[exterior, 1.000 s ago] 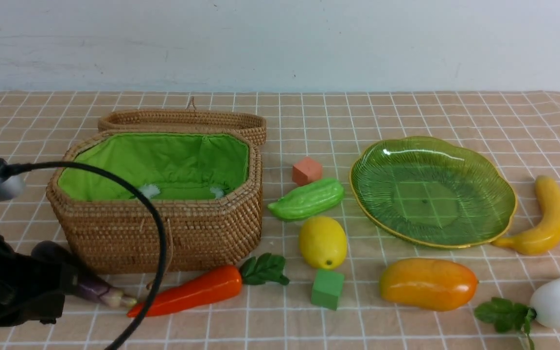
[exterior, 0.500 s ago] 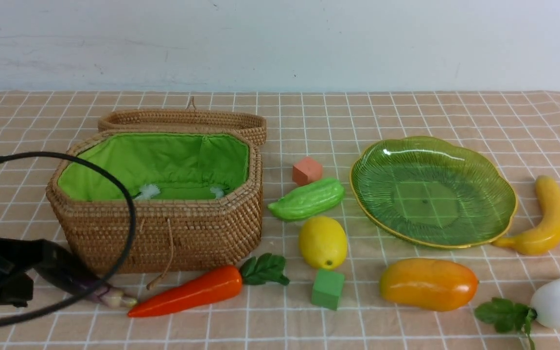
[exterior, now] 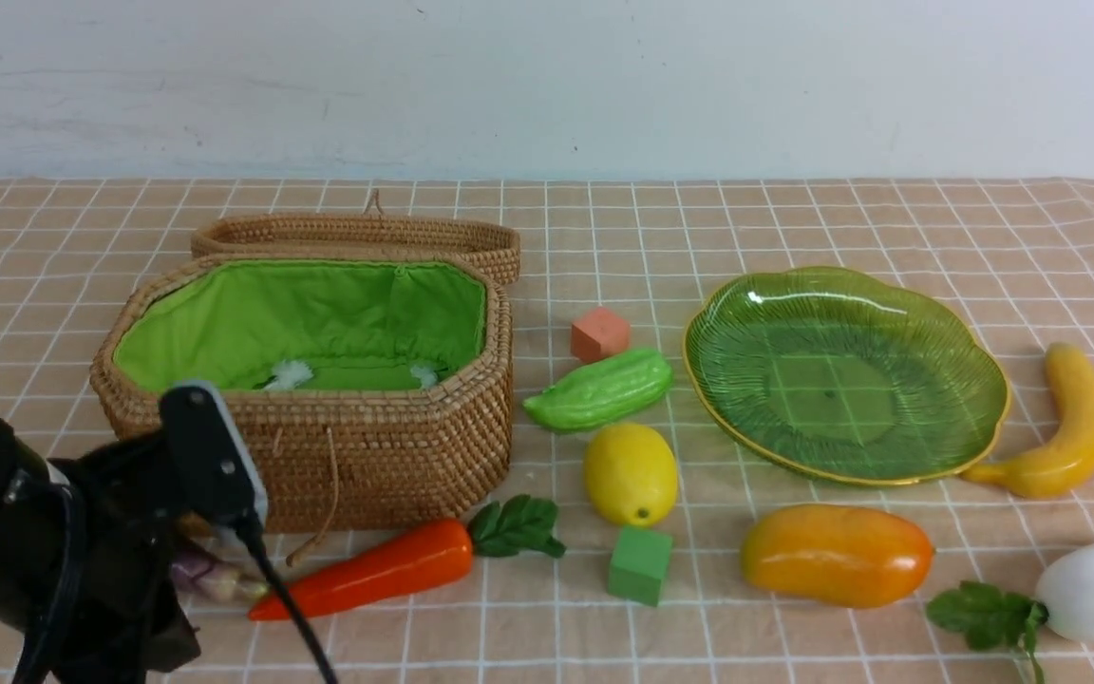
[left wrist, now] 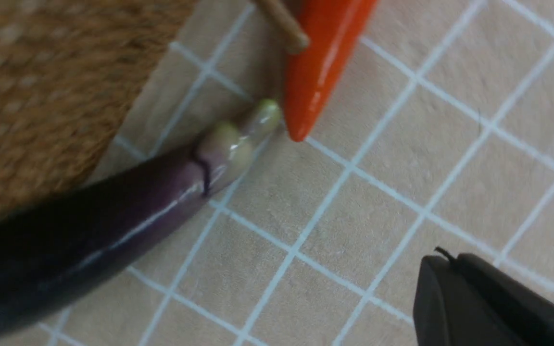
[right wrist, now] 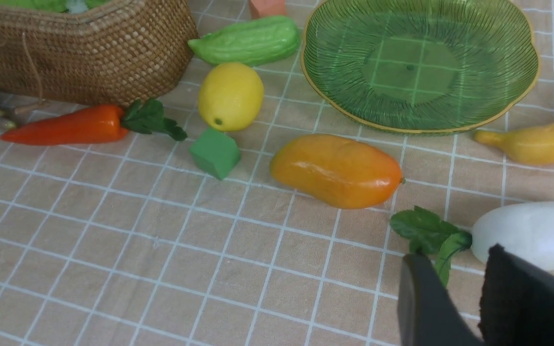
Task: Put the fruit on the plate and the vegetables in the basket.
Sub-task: Use the left arm to grab an eggplant and put it into the left basket
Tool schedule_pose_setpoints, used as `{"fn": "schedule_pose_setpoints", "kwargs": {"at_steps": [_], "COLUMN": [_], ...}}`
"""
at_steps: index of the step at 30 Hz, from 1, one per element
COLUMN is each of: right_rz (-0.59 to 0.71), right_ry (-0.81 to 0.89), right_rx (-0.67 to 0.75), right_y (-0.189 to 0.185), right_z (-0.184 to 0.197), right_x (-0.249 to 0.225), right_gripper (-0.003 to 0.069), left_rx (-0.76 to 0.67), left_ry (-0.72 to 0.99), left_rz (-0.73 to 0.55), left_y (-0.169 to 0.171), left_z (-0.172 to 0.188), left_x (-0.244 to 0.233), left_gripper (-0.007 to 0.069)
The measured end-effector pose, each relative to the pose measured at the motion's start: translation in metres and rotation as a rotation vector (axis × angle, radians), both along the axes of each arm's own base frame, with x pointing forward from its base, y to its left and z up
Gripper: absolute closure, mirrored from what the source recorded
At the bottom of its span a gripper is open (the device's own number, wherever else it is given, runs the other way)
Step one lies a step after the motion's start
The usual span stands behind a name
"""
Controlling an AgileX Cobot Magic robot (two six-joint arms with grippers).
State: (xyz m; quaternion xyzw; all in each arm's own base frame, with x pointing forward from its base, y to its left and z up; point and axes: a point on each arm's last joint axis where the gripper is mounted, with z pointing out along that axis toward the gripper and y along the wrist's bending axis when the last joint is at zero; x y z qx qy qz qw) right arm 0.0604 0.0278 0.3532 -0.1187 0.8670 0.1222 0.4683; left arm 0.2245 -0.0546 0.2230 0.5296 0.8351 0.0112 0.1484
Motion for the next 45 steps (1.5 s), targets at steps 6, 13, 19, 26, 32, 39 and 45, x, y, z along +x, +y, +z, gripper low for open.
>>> {"fn": "schedule_pose_setpoints", "kwargs": {"at_steps": [6, 13, 19, 26, 32, 39, 45], "right_rz": [0.001, 0.002, 0.003, 0.004, 0.005, 0.081, 0.306], "right_ry": [0.000, 0.000, 0.000, 0.001, 0.001, -0.050, -0.112], "right_rx": [0.002, 0.003, 0.003, 0.006, 0.007, 0.008, 0.021], "right_y": [0.000, 0.000, 0.000, 0.001, 0.001, 0.006, 0.022], "right_z": [0.000, 0.000, 0.000, 0.000, 0.000, 0.004, 0.009], "right_x": [0.000, 0.000, 0.000, 0.000, 0.000, 0.000, -0.007], "right_gripper": [0.0451, 0.0445, 0.0443, 0.0434, 0.0432, 0.0432, 0.0432], "left_rx": [0.135, 0.230, 0.275, 0.294, 0.297, 0.291, 0.292], "left_ry": [-0.093, -0.165, -0.135, -0.203, -0.206, -0.258, -0.250], "left_rz": [-0.164, -0.358, -0.472, -0.505, -0.508, -0.506, -0.510], "left_y": [0.002, -0.005, -0.006, -0.008, -0.008, -0.010, -0.010], "left_z": [-0.012, -0.031, -0.049, -0.050, -0.050, -0.048, -0.053], "left_x": [0.018, 0.037, 0.044, 0.052, 0.053, 0.057, 0.058], "left_gripper": [0.0381, 0.0183, 0.0173, 0.0172, 0.0172, 0.0172, 0.0172]}}
